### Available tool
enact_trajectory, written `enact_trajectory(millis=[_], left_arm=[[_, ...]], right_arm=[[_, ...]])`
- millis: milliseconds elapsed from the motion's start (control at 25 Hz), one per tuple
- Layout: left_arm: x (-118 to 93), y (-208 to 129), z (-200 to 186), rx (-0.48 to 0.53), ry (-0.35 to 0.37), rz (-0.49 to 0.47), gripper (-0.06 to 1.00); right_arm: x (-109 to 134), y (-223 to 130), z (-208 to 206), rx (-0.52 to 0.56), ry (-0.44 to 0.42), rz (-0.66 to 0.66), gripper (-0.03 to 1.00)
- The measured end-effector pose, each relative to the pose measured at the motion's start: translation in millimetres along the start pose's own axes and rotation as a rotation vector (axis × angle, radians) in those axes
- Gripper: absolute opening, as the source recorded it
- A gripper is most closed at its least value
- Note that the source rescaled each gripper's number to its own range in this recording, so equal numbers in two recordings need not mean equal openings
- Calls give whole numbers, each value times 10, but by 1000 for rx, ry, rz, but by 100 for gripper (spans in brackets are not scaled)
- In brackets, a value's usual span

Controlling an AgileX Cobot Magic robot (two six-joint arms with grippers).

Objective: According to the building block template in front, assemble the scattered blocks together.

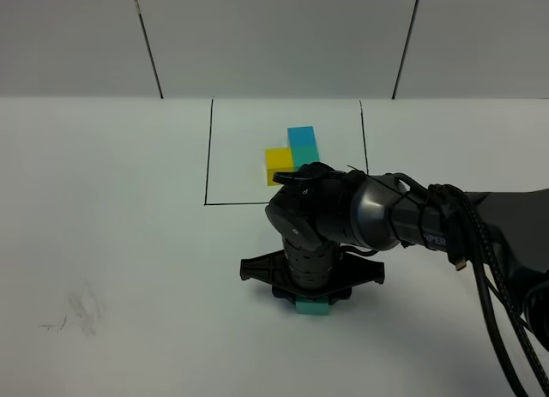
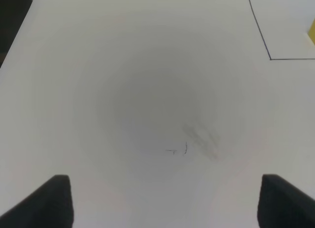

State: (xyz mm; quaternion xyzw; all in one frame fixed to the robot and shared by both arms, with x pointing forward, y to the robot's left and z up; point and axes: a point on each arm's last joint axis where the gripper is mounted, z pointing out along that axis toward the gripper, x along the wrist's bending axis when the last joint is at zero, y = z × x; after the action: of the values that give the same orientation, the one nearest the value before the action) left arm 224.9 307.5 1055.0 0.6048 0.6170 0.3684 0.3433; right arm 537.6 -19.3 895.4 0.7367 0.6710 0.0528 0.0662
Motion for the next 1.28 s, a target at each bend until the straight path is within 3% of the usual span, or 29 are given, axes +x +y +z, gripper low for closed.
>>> enact_trajectory(millis=[1280], left_arm=[[0,0,0,0,0,-1,71]], right_arm=[[-86,171,44,-56,3,36,29]])
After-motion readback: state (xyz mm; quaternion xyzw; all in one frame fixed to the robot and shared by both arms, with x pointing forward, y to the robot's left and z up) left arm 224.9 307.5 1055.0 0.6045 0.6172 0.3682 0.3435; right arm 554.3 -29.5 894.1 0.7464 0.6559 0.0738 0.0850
